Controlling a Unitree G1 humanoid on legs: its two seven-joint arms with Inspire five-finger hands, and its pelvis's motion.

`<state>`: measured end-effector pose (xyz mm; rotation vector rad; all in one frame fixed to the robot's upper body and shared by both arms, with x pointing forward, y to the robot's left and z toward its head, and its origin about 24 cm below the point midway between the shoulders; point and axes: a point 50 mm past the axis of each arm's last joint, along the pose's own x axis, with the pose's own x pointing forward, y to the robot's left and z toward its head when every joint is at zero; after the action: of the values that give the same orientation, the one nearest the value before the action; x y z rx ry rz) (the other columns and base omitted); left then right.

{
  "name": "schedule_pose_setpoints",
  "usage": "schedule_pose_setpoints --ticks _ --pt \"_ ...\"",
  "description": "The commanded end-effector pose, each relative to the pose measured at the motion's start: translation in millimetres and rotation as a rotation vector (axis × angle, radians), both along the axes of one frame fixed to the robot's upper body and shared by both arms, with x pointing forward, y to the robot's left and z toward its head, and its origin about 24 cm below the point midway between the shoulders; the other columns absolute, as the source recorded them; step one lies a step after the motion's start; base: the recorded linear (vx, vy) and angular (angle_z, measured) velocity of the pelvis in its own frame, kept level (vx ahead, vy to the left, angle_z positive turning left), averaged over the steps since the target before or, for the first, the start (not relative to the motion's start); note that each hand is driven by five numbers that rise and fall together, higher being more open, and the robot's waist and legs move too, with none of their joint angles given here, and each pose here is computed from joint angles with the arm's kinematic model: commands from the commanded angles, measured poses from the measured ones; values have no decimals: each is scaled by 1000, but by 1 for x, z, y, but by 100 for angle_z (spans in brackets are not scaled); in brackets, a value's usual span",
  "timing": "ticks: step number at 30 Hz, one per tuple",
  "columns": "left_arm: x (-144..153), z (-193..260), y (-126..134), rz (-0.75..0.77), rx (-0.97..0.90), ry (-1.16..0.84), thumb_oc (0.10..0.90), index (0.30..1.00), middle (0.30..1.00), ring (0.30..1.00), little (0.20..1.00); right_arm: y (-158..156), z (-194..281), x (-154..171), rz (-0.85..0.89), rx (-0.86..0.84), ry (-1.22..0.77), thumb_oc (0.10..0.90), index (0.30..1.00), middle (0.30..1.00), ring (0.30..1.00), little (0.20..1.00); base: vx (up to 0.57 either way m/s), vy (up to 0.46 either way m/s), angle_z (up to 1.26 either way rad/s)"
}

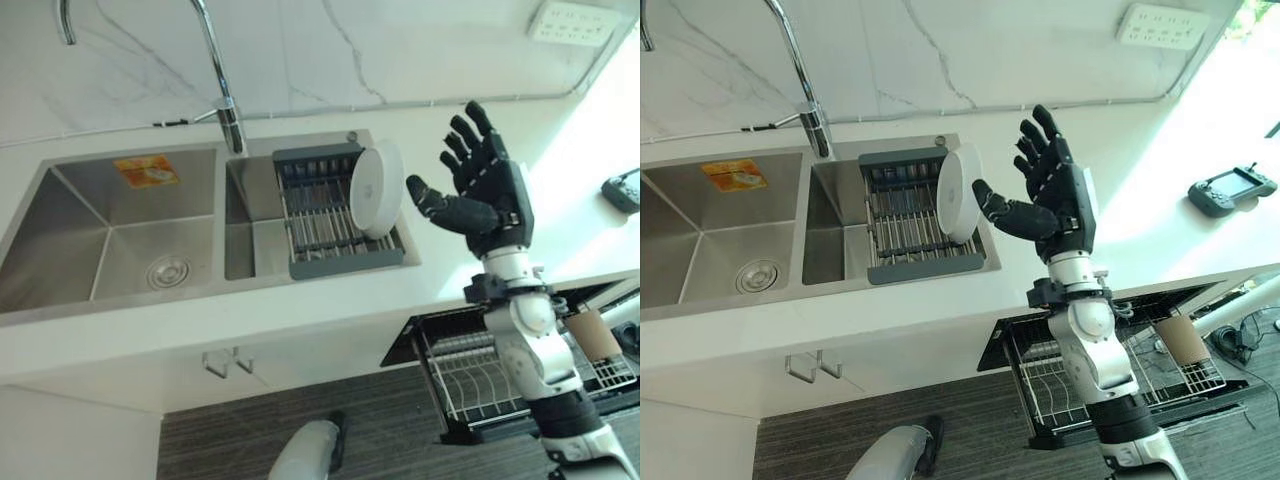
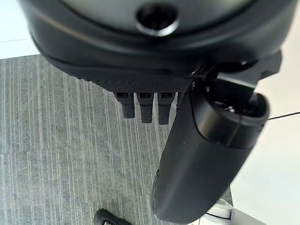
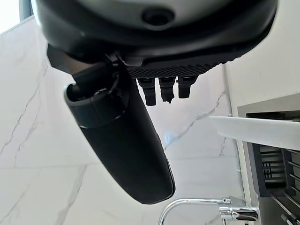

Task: Place the dishes in the dishwasher.

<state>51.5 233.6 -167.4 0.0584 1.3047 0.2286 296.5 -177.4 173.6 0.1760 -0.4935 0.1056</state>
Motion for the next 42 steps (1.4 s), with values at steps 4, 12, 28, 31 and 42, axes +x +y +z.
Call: schedule_pose_setpoints --ticks 4,12,28,31,42 --pt "-11 1 6 -104 21 42 800 900 900 900 900 -3 50 5 -41 109 -204 800 900 900 900 900 55 4 7" --pt "-10 2 10 -108 33 53 800 900 900 900 900 -4 45 16 -77 143 -148 800 900 900 900 900 42 0 6" --pt "-15 2 16 -122 50 90 800 900 900 900 900 8 35 30 -30 195 -46 800 900 900 900 900 34 -1 6" --pt "-13 3 20 -120 62 87 800 900 900 900 900 12 32 34 -9 214 -9 800 900 900 900 900 19 1 8" --pt "-9 5 24 -126 80 79 800 900 900 900 900 11 26 44 -53 168 88 800 900 900 900 900 2 -7 3"
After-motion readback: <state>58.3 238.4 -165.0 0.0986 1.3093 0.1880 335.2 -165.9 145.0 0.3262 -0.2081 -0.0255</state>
